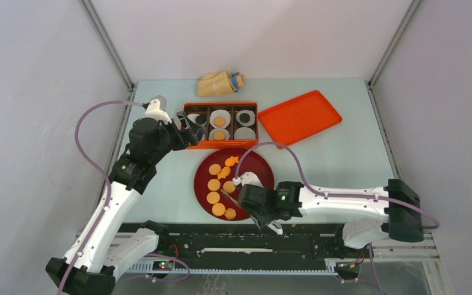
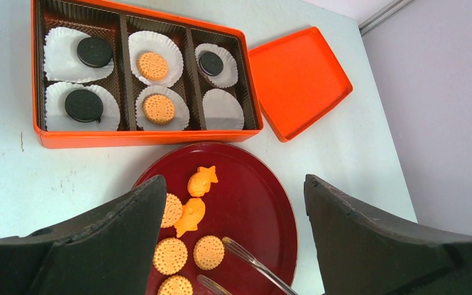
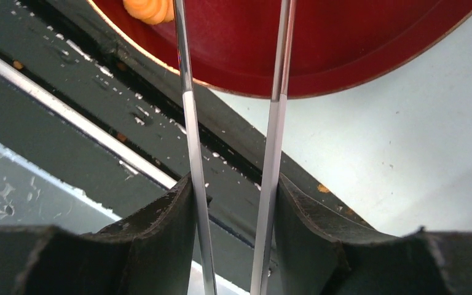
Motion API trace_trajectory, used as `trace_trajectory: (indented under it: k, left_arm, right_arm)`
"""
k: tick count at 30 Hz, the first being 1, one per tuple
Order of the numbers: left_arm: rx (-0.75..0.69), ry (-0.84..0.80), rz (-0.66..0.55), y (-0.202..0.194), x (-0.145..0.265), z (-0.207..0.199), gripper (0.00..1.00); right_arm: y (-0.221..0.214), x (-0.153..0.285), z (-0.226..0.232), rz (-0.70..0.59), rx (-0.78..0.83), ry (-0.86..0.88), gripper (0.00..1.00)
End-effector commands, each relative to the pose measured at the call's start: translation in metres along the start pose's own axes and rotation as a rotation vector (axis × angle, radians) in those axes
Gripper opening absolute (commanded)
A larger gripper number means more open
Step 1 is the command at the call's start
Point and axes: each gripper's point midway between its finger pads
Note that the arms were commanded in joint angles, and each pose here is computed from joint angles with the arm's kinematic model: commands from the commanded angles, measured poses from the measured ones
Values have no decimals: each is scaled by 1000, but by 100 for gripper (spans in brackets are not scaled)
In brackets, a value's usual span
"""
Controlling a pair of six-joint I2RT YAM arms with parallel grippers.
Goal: Pack the cookies
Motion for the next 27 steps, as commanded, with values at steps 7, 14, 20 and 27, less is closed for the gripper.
trace_trajectory:
  k: [7,14,20,27]
  left_arm:
    - [-7,-29,-26,7,1,-7,87]
    - [-6,-31,-24,7,-1,-8,87]
    - [-8,-38,-22,10,-6,-11,87]
    - [-19,-21,-8,8,-15,-8,87]
  right_arm:
    - [26,-9,-10,-37,-14,-8,42]
    - [61,22,-41,-166,-49,-78,21]
    - [109,59,-90,-314,-117,-156,20]
    - [139,50,-142,-362,-186,-212,20]
Point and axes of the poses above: each gripper's point midway between its finger pads, its own x axis back along the fingers, its own z axis along the line the jaws close on, y = z × x, and after that the axes turned 8 degrees about x, right-handed
